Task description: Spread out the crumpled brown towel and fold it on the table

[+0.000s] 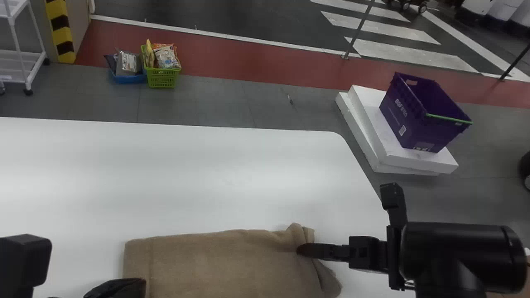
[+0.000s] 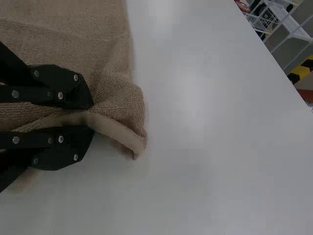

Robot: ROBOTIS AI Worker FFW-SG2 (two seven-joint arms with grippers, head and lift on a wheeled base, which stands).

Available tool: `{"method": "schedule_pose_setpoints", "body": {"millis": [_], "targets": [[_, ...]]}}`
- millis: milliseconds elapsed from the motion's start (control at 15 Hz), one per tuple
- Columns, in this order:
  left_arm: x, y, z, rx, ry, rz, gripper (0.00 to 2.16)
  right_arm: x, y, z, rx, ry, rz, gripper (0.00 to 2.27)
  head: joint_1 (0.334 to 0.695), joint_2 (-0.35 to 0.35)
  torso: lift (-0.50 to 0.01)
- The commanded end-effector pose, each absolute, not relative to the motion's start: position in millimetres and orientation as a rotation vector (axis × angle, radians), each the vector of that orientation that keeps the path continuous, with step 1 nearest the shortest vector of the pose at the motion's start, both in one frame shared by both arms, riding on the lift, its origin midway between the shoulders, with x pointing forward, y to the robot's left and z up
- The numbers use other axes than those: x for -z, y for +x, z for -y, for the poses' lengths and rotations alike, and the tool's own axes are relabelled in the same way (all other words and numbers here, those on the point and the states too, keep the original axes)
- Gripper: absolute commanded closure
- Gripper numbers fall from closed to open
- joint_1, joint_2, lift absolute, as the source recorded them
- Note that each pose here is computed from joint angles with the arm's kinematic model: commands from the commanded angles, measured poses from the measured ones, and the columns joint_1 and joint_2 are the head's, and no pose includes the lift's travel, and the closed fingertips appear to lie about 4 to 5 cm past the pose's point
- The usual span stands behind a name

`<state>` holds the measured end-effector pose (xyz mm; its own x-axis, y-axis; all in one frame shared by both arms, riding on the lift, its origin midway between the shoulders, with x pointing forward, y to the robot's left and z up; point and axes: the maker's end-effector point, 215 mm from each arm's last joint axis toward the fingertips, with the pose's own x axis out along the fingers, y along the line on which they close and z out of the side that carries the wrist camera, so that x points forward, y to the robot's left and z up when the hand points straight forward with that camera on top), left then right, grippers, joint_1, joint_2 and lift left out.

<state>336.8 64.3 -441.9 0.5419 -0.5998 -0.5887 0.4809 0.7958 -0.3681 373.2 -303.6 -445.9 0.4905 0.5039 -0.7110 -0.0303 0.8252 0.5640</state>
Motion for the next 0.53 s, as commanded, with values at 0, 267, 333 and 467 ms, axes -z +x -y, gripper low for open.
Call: {"method": "schedule_pose_setpoints", "body": {"millis": [0,267,333,467], "targets": [[441.5,334.8,-64.3,0.646,-0.171,-0.764,0.99,427.3,379.0,291.2,-0.397,0.534,-0.971,1.62,0.695,-0.35,-0.127],[440.1,332.6,-64.4,0.647,-0.17,-0.762,0.99,372.0,391.4,271.7,-0.479,0.458,-0.849,1.62,0.695,-0.341,-0.127],[439.2,332.4,-64.3,0.648,-0.17,-0.761,0.99,362.8,390.9,266.0,-0.493,0.434,-0.831,1.62,0.695,-0.331,-0.127],[440.1,328.3,-61.9,0.652,-0.173,-0.767,0.99,347.9,392.9,255.5,-0.515,0.39,-0.803,1.62,0.695,-0.319,-0.127]]}}
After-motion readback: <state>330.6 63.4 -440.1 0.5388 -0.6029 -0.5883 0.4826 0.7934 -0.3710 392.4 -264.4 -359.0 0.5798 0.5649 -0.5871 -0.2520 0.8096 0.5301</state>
